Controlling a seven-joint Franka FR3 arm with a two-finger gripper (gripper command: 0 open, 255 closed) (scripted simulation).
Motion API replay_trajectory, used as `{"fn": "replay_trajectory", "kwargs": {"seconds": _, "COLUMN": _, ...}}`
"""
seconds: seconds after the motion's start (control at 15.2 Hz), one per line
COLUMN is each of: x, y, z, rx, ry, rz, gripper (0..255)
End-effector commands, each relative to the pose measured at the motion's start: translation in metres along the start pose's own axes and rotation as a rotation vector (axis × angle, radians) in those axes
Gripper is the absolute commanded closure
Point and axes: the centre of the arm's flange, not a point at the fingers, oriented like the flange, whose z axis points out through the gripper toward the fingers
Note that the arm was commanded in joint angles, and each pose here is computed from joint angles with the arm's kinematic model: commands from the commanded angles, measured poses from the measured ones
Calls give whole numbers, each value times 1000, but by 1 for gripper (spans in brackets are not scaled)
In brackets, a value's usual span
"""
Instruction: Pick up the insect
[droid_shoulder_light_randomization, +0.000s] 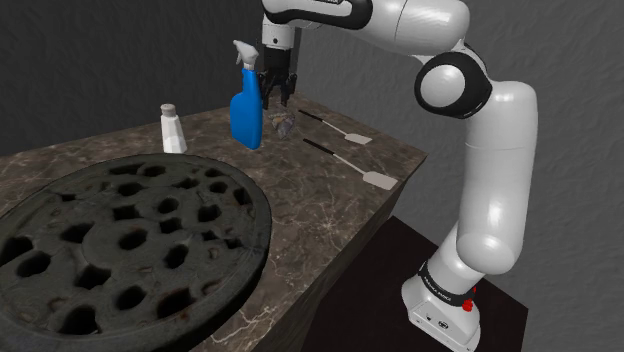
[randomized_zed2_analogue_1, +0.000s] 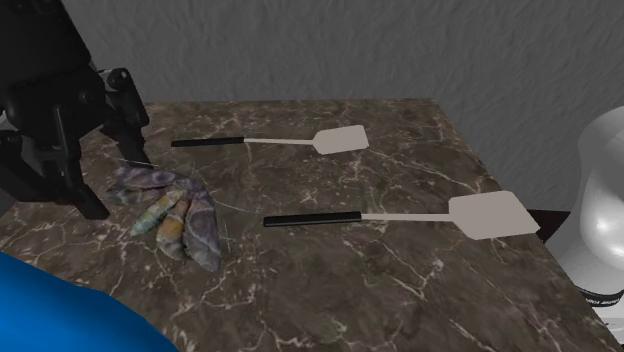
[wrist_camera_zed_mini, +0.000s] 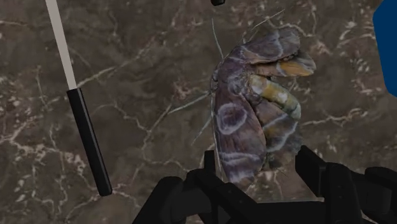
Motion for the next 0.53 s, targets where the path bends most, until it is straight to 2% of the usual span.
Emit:
{"fn": "replay_trajectory", "kwargs": {"seconds": 0.0, "x": -2, "y": 0, "z": -10, "rx": 0, "ry": 0, "rz": 0, "gripper": 255}}
{"fn": "replay_trajectory", "kwargs": {"seconds": 0.33, "x": -6, "y": -2, "z": -37, "rx": 0, "ry": 0, "rz": 0, "gripper": 255}}
{"fn": "replay_trajectory", "kwargs": {"seconds": 0.46, "x": -6, "y": -2, "z": -37, "rx": 0, "ry": 0, "rz": 0, "gripper": 255}}
